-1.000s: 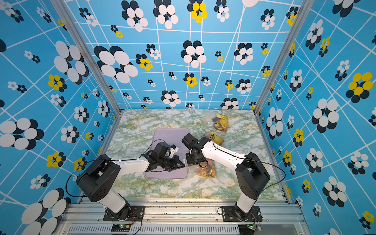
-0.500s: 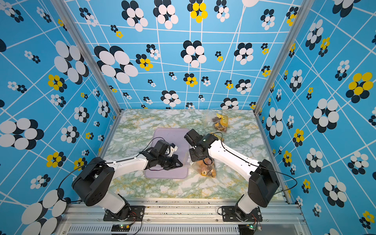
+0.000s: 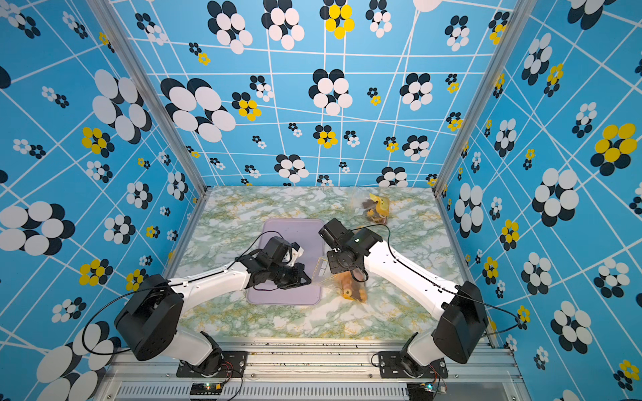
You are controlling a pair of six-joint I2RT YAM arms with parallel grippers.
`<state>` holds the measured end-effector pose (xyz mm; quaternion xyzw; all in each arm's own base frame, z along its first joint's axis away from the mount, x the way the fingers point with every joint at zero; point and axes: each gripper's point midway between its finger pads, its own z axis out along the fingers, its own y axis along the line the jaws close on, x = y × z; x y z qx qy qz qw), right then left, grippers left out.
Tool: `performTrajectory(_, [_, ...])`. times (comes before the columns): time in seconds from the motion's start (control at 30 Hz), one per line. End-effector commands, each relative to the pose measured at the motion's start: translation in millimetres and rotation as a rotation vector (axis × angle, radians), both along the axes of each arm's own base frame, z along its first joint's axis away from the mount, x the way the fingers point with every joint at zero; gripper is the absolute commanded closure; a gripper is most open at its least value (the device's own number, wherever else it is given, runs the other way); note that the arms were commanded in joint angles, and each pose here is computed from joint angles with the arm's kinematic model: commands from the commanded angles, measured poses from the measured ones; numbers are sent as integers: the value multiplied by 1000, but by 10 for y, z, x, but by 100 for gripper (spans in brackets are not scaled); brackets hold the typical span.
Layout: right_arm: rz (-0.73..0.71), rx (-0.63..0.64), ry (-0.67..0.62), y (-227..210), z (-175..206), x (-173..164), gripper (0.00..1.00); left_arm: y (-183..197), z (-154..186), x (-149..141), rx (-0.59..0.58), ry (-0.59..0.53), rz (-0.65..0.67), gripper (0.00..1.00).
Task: Pour cookies out of the ziploc bag
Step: Open the ziploc bag at the center of the board.
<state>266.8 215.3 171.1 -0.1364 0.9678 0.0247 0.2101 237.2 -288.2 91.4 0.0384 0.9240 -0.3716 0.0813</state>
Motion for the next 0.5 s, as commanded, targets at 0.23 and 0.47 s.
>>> performTrajectory(0.23, [53,246,84,480,26,-67,98,257,590,14,-27,-250,68,21])
performTrajectory(0.47, [-25,274,22,252,185,-86,10,150,828,-15,-130,-306,42,1])
